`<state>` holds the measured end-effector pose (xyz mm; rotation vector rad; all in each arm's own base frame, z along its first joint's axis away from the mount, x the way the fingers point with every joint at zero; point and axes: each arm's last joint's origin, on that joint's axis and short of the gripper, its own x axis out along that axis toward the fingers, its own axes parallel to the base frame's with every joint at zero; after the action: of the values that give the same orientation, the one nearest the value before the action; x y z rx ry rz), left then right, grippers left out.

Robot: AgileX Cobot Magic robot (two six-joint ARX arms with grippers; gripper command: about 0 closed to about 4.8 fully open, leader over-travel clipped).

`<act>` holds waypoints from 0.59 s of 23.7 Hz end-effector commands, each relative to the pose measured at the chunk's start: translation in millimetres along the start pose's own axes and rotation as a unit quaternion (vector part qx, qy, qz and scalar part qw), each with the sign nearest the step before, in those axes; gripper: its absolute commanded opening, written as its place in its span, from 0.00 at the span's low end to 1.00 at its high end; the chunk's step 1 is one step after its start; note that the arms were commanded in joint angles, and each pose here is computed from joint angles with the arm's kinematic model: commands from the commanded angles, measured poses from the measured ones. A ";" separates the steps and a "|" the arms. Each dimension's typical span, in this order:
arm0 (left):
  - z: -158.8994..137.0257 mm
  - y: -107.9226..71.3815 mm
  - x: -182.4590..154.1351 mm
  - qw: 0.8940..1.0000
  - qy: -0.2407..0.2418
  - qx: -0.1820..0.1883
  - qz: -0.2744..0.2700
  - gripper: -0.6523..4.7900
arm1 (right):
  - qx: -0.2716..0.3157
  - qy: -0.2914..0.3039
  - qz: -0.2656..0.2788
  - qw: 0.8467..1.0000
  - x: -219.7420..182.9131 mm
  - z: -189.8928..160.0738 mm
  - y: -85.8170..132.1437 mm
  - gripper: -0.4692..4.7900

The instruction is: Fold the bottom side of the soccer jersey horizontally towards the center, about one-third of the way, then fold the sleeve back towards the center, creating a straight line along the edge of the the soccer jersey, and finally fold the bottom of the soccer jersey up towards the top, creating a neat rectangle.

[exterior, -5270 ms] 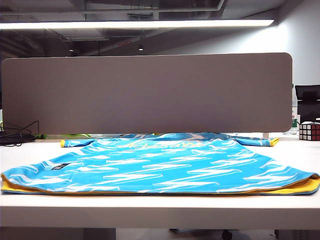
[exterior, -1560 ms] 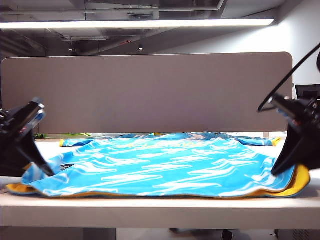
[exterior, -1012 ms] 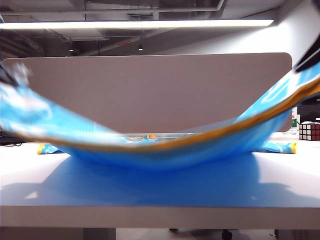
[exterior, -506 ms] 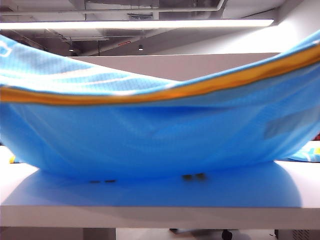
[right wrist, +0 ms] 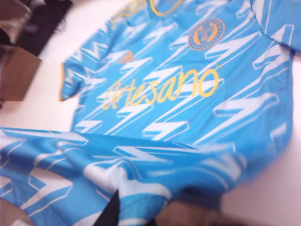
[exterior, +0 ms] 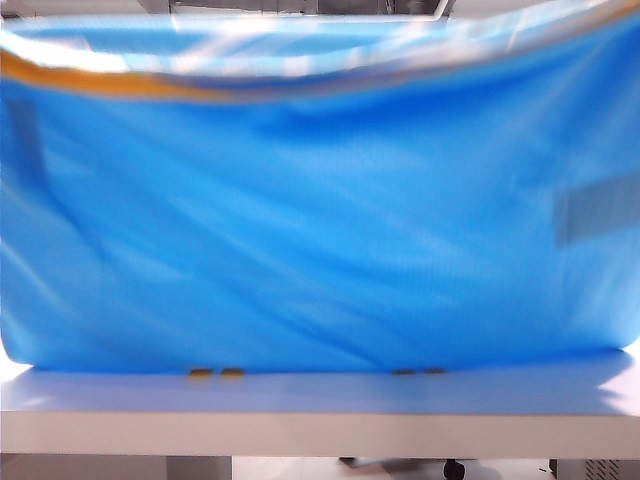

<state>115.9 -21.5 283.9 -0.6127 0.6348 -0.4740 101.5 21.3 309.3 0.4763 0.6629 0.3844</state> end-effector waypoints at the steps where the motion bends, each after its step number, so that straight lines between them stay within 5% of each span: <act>1: 24.5 8.4 28.7 0.999 -0.021 0.028 -0.004 0.11 | -0.041 -0.026 0.006 0.999 32.9 29.1 -4.3 0.07; 10: 78.2 66.3 144.1 1.000 0.013 0.008 0.015 0.11 | -0.045 -0.011 -0.001 0.999 151.3 82.9 -41.0 0.07; 12: 89.2 88.6 181.3 1.000 0.016 0.007 0.018 0.17 | -0.062 -0.018 0.002 0.998 190.9 91.7 -58.0 0.26; 14: 93.5 102.2 198.4 1.000 0.013 0.010 0.022 0.44 | -0.066 -0.035 0.003 0.997 208.3 96.7 -69.1 0.46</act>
<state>333.5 -27.9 193.0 -0.6022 0.7366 -0.4314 321.3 38.0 227.5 0.3811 0.6587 0.3969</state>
